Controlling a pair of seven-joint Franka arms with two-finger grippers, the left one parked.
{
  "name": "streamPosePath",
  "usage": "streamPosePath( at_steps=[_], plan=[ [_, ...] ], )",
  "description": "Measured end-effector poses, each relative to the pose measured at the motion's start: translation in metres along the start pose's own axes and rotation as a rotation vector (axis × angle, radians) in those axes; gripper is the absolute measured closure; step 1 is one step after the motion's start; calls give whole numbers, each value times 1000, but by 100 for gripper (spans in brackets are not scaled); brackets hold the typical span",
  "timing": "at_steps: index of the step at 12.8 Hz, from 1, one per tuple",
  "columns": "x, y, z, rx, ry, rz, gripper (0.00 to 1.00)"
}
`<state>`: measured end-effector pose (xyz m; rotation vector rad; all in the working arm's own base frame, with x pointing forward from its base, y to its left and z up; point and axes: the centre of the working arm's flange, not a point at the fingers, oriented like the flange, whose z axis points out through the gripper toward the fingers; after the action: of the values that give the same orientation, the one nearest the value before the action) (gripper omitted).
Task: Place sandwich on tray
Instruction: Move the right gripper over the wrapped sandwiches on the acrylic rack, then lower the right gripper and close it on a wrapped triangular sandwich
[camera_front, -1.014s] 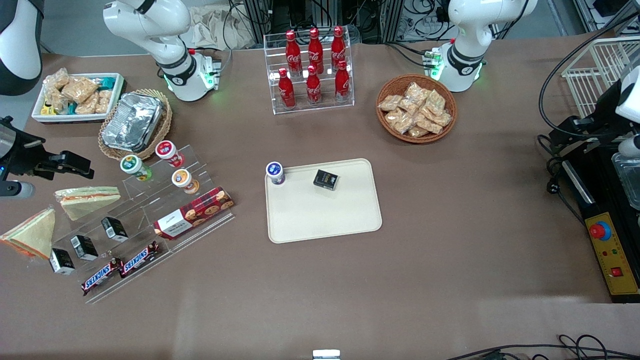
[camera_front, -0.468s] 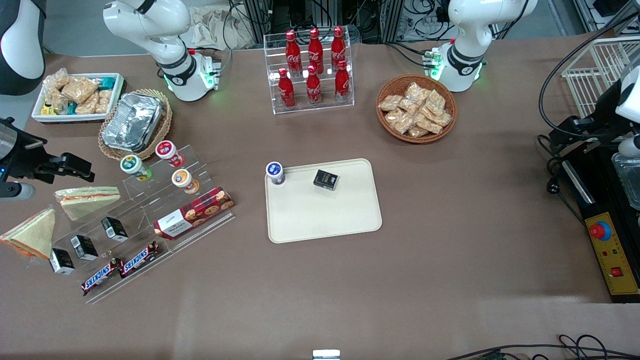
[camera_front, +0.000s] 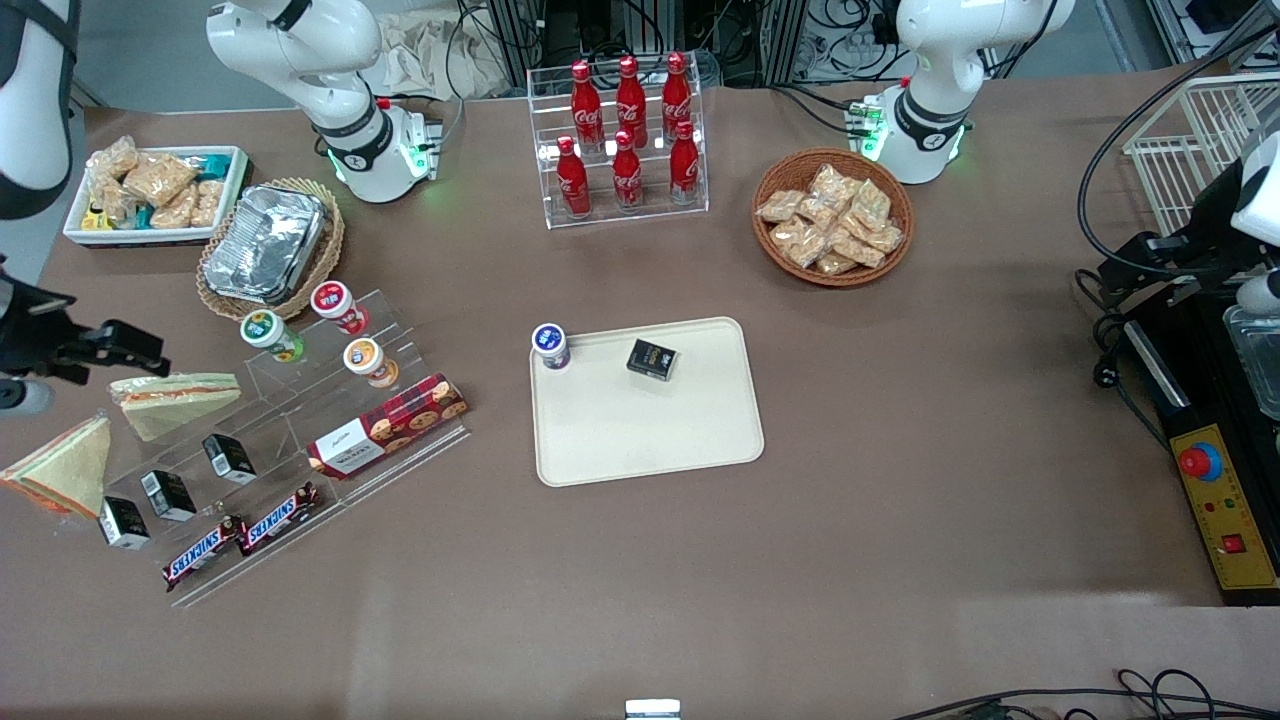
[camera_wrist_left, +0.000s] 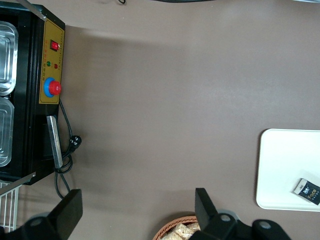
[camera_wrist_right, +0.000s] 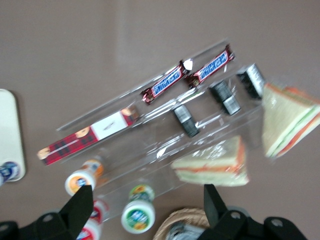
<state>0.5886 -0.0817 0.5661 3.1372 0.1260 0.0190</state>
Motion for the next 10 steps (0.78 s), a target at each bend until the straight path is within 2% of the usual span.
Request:
streamPosePath(
  at_steps=[5, 10],
  plan=[
    [-6, 94, 19, -31, 58, -19, 1],
    [-10, 174, 73, -43, 57, 14, 1]
  ],
)
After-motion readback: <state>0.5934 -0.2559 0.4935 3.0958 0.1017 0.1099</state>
